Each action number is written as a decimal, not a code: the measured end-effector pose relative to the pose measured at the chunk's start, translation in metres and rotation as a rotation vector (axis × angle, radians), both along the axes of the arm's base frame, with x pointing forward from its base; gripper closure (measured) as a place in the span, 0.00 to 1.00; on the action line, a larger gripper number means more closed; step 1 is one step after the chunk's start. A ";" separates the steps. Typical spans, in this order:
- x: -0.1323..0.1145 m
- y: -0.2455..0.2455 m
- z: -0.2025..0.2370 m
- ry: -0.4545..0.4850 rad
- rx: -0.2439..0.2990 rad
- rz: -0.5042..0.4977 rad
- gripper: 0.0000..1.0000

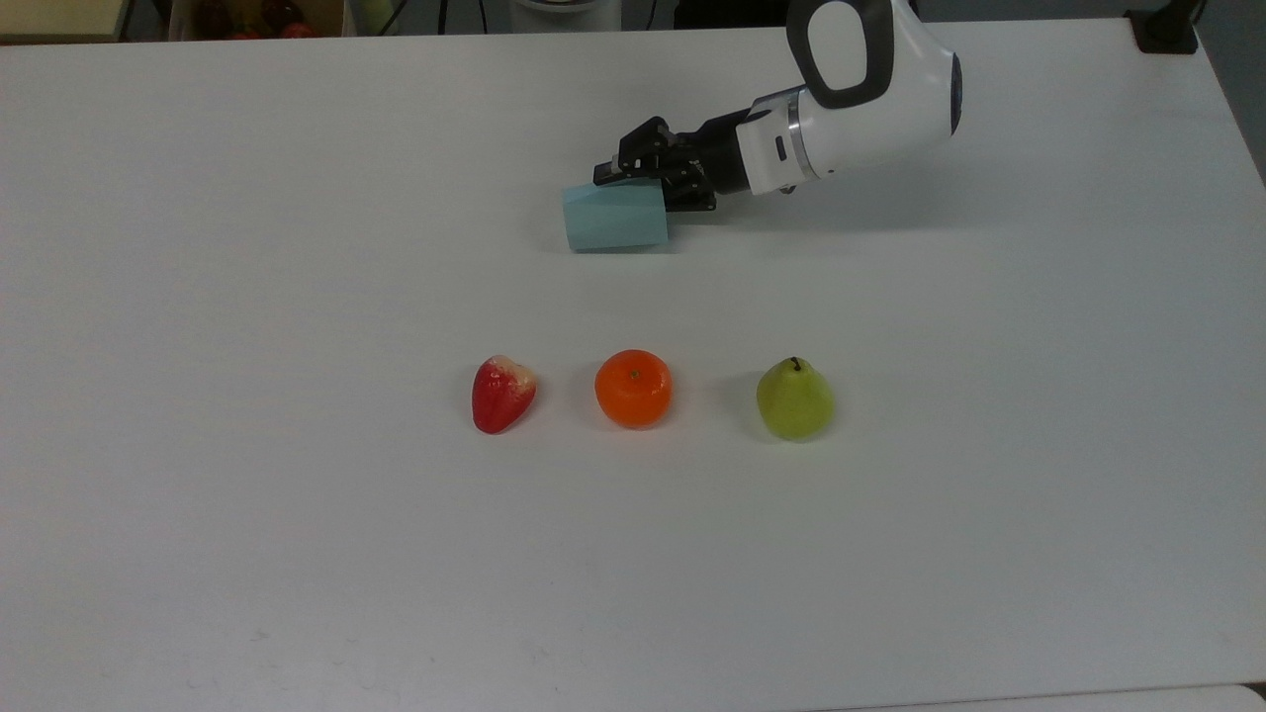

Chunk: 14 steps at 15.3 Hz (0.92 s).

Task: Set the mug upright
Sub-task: 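Close the gripper on the blue mug's base and lift it, then rotate the held mug upright and lower it onto the table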

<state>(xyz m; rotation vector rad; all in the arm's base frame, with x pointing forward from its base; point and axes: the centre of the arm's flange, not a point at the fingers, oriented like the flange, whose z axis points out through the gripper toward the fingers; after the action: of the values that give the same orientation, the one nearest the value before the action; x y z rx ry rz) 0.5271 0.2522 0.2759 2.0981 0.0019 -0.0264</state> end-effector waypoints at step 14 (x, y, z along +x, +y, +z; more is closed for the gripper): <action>0.025 -0.035 0.116 0.075 0.288 -0.051 0.92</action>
<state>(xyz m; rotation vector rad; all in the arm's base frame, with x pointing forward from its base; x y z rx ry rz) 0.5522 0.2176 0.3917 2.3832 -0.0026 -0.1426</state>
